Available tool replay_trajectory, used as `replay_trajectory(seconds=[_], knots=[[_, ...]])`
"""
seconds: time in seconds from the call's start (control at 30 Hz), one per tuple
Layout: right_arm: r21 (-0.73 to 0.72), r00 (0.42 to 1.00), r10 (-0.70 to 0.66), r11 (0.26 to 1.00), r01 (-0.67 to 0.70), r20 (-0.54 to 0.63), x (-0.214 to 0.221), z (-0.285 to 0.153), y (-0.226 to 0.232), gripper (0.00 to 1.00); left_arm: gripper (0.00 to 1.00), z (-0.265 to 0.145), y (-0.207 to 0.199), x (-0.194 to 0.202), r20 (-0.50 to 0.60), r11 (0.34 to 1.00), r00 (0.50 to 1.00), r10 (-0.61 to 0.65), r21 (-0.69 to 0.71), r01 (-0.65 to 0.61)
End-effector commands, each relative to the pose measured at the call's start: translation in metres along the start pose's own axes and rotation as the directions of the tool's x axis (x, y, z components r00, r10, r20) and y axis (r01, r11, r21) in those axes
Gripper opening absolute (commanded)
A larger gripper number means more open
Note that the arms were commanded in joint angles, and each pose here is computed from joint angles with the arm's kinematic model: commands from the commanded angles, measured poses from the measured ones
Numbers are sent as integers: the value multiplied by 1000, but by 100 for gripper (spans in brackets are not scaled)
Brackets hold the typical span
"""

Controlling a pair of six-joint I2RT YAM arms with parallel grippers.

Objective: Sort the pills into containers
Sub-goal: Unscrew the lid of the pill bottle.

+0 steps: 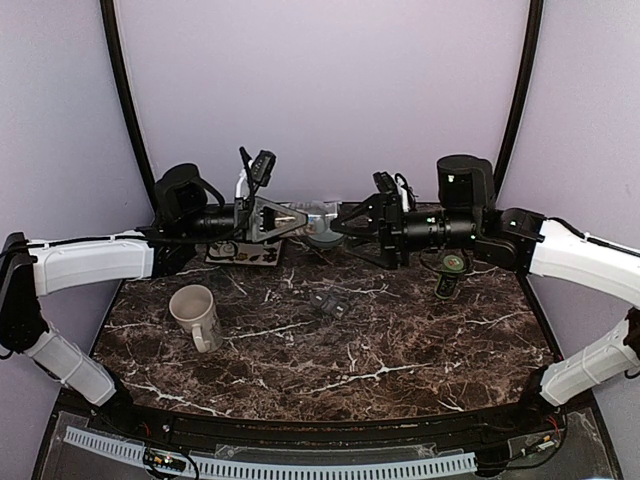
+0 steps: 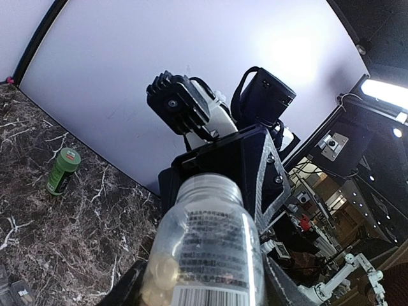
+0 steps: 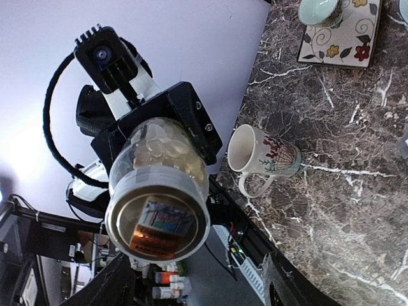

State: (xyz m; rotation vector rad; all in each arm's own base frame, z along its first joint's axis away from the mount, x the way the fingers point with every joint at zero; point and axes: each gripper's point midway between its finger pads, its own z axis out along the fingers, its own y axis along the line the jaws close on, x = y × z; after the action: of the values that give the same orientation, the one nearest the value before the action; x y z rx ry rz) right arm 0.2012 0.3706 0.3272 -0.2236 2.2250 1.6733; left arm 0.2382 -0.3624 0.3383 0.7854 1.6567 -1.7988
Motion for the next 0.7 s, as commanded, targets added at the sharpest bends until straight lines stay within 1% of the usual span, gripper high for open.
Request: replay_trajectory(seconds=[0.0, 0.1, 0.3, 0.47, 0.53, 0.67], knots=[[-131, 998, 50, 990, -45, 34, -17, -4, 38, 69, 0, -6, -24, -3, 6, 995, 996, 92, 27, -92], [-155, 997, 77, 985, -71, 33, -20, -4, 45, 70, 0, -7, -25, -1, 0, 995, 995, 101, 23, -101], [-139, 996, 87, 987, -81, 32, -26, 2, 44, 69, 0, -7, -27, 2, -15, 993, 993, 114, 25, -114], [-129, 996, 88, 988, -84, 24, -30, 8, 42, 64, 0, -7, -27, 4, -28, 992, 992, 123, 22, -122], [-124, 996, 84, 989, -81, 23, -31, 9, 42, 57, 0, -6, -29, 3, -31, 991, 991, 131, 24, -130], [-113, 997, 74, 991, -73, 2, -29, 13, 41, 28, 0, -6, -28, 1, -23, 990, 990, 137, 15, -137]])
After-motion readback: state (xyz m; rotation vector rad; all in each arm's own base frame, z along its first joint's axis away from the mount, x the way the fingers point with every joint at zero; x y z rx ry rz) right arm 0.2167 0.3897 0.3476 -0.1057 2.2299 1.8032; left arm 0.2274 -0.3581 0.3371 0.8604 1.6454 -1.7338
